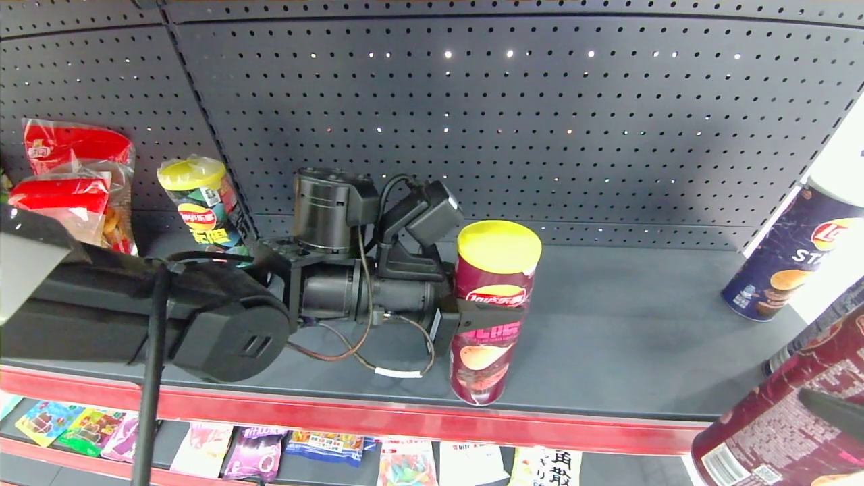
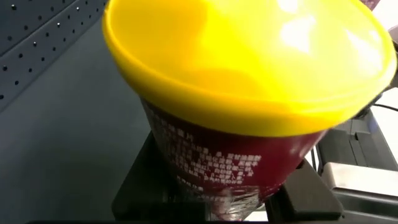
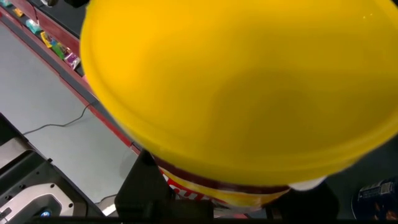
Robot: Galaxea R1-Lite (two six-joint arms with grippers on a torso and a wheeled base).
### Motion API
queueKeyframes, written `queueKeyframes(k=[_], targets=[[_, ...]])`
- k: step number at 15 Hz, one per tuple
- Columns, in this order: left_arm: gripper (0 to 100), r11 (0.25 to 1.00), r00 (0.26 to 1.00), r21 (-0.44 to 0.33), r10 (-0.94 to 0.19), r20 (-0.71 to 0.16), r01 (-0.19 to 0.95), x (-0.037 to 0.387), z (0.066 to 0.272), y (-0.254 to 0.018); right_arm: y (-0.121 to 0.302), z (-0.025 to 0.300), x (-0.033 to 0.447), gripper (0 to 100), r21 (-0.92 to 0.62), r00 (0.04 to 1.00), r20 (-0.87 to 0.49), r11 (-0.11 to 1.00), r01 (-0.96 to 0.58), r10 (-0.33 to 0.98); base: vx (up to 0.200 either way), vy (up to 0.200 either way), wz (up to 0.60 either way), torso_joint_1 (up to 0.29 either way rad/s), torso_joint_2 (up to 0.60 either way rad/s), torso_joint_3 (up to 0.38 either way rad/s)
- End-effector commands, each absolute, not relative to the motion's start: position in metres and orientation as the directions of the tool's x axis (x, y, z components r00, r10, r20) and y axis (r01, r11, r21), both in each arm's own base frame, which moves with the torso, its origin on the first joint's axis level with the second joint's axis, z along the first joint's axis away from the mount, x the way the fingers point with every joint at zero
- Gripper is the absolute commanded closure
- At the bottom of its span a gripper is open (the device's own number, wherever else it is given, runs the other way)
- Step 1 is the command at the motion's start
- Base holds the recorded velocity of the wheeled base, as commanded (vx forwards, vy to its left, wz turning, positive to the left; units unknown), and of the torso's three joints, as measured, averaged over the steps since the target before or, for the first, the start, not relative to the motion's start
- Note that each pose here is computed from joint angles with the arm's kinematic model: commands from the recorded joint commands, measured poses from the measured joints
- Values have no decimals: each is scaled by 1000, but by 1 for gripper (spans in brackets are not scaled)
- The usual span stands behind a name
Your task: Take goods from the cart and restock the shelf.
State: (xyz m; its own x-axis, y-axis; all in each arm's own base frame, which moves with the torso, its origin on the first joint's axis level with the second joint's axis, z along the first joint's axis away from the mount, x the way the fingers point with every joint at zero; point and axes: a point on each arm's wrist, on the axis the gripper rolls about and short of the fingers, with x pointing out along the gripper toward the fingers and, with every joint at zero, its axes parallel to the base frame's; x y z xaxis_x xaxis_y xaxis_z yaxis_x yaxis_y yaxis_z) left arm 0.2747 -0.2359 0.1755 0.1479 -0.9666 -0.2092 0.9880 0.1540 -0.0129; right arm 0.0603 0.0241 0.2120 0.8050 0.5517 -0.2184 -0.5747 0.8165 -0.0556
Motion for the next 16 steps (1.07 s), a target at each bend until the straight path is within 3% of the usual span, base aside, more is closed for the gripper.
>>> queueKeyframes(k=[1, 10, 11, 16], targets=[[100, 157, 151, -11, -967, -207, 988, 268, 174, -230, 24, 212, 60, 100, -56, 805, -216, 816, -575, 553, 0, 0, 0, 0, 0, 0], [100, 155, 152, 1, -969, -194, 988, 266, 168, -229, 24, 213, 60, 100, -59, 806, -215, 816, -574, 551, 0, 0, 0, 0, 0, 0], [0, 152, 149, 1, -970, -194, 988, 266, 168, -229, 24, 215, 61, 100, -59, 806, -214, 817, -574, 552, 0, 0, 0, 0, 0, 0], [0, 160, 158, 7, -970, -187, 987, 260, 174, -223, 32, 237, 85, 100, -63, 799, -218, 808, -585, 561, 0, 0, 0, 0, 0, 0]])
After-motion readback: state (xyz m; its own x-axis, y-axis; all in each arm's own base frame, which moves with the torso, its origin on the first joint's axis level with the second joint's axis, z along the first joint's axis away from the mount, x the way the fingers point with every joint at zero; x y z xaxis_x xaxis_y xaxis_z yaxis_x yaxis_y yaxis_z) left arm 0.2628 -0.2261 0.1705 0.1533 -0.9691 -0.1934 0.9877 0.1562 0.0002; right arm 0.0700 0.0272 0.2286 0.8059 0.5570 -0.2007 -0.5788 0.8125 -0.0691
